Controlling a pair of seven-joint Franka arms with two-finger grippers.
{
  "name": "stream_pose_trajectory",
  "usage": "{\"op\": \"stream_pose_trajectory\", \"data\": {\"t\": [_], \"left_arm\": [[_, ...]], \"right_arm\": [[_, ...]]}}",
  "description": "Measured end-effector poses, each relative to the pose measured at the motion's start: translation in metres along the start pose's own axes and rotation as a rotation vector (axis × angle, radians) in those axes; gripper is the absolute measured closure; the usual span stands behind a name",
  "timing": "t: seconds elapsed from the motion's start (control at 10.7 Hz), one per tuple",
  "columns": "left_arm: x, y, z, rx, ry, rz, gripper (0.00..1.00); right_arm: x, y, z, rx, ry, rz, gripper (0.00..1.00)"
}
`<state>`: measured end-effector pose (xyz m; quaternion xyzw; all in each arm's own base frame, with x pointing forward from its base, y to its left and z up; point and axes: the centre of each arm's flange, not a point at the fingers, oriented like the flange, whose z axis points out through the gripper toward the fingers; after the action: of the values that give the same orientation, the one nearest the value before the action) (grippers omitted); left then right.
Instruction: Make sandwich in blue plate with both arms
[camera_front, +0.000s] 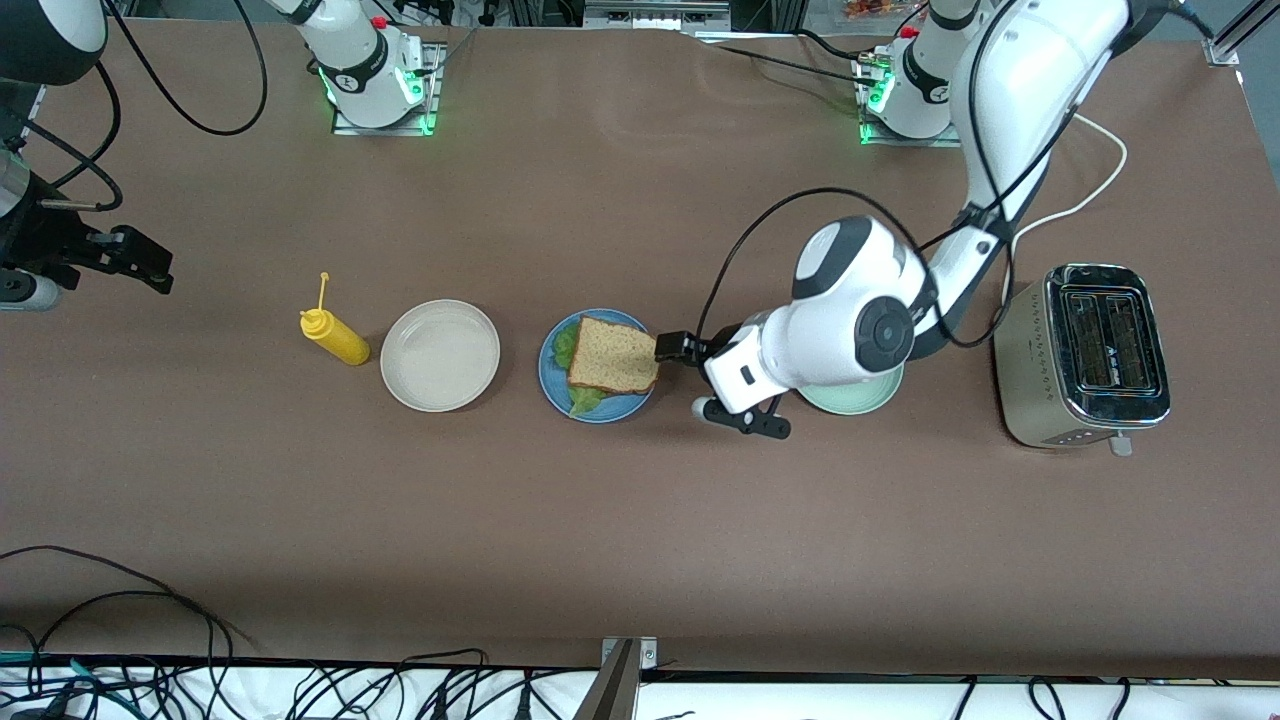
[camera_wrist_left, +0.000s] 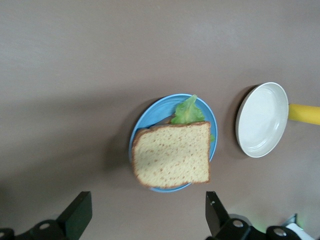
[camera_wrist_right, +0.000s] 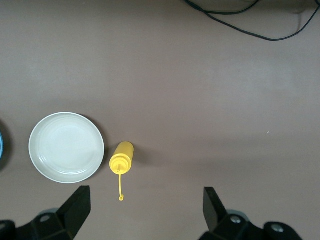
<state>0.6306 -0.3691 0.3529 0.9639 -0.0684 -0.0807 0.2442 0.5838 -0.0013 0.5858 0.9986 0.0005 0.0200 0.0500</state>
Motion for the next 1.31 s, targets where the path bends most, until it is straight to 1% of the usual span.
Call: {"op": "stream_pose_trajectory", "data": {"t": [0.19,0.37,0.47,0.56,0.75,0.84,1.03,1.21,1.31], "left_arm": [[-0.014,0.01,-0.05,0.134,0.039,0.039,0.0],[-0.03,0.01,-0.095,0.255,0.051,0.049,0.0],[-0.038,0.007,-0.12,0.303,0.057,0.039,0.0],[-0.046,0.002,-0.144,0.336,0.064,0.019,0.0],[-0.063,-0.016,-0.196,0.396,0.074,-0.041,0.0],[-0.073,-0.021,-0.219,0.417,0.079,-0.066,0.0],[-0.093,-0.027,-0.256,0.445,0.096,-0.103,0.0],[-0.106,-0.034,-0.282,0.495,0.124,-0.126,0.0],[-0.11,-0.037,-0.291,0.508,0.131,-0.138,0.0]], "right_arm": [[0.0,0.0,0.0,0.0,0.0,0.001,0.0],[0.0,0.0,0.0,0.0,-0.001,0.001,0.0],[0.0,0.0,0.0,0.0,-0.001,0.001,0.0],[0.0,0.0,0.0,0.009,-0.001,0.003,0.0],[-0.002,0.007,0.003,0.065,-0.023,0.034,0.0],[-0.003,0.012,0.004,0.08,-0.03,0.049,0.0],[-0.003,0.016,0.004,0.086,-0.032,0.056,0.0],[-0.003,0.015,0.004,0.087,-0.032,0.055,0.0],[-0.003,0.015,0.004,0.087,-0.032,0.055,0.0]]}}
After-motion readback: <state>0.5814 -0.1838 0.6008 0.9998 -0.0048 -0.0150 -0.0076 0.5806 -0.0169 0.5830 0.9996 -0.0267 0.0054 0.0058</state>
